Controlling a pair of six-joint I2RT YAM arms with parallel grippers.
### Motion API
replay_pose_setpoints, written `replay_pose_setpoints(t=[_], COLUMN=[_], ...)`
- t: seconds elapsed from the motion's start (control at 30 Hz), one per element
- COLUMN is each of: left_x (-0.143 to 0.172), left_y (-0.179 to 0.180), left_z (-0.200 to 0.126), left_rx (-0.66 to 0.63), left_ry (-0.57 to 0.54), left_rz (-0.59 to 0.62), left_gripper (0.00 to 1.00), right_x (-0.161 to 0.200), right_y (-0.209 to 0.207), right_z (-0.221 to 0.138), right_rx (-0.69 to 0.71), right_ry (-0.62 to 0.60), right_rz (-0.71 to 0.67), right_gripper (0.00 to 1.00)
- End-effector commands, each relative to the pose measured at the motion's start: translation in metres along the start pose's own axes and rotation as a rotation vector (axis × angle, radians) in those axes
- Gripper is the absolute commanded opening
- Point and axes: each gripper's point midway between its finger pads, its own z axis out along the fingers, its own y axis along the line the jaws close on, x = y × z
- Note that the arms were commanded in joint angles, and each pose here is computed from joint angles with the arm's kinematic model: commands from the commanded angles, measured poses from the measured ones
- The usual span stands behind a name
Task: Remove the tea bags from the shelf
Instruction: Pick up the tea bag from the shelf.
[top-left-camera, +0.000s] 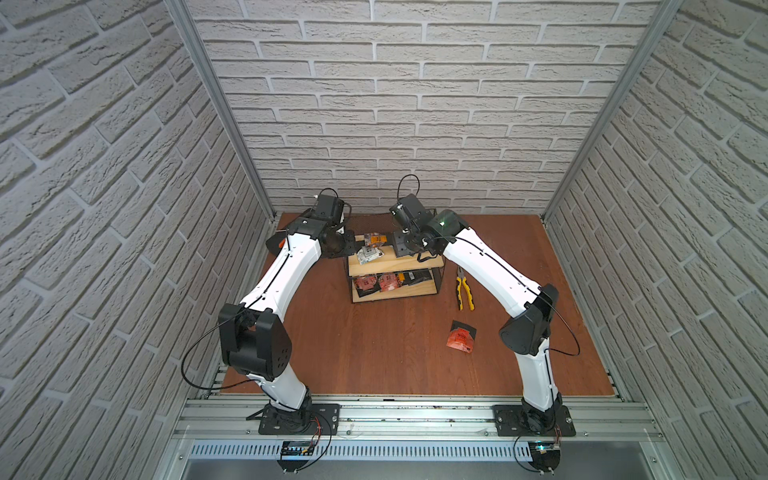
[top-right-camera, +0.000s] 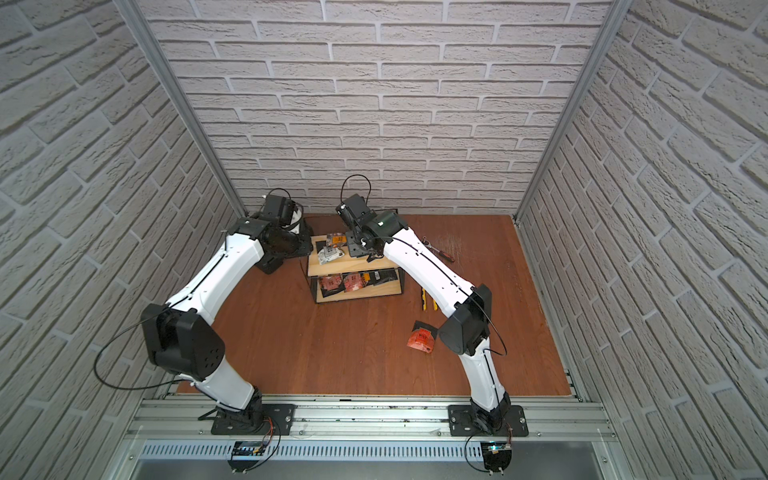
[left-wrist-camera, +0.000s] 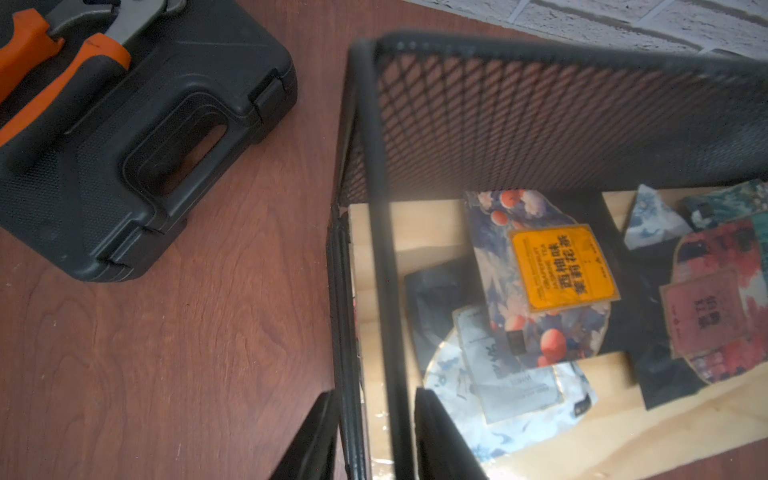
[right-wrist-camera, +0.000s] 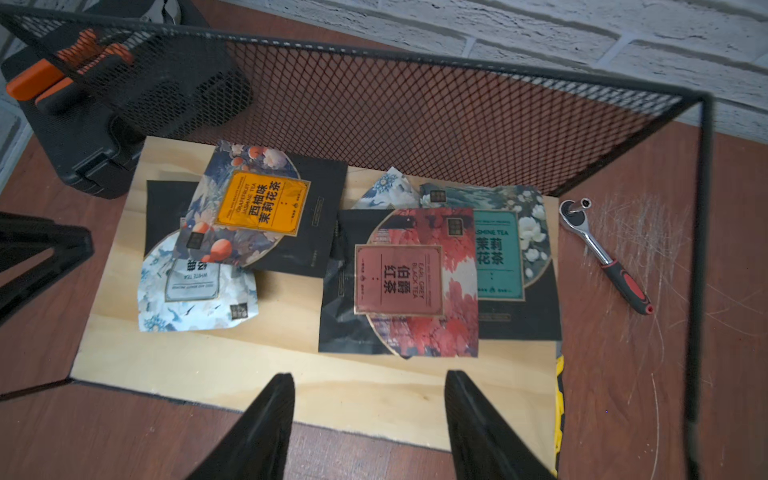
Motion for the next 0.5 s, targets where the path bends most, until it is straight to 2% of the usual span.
replay_pose_setpoints(t=[0.0, 0.47], left_x=[-0.007, -0.006], left_y=[-0.001, -0.002], left_z=[0.000, 0.002], left_rx=[0.004, 0.007], left_ry=[-0.015, -0.010], left_rz=[0.017, 0.018], left_gripper=[0.36, 0.35], right_x=[-0.008, 0.000], right_y=[-0.005, -0.009], right_z=[0.006, 0.052], right_rx=[-0.007, 0.007], right_ry=[0.004, 0.070], right_rz=[0.001, -0.030], right_gripper=[0.64, 0.66])
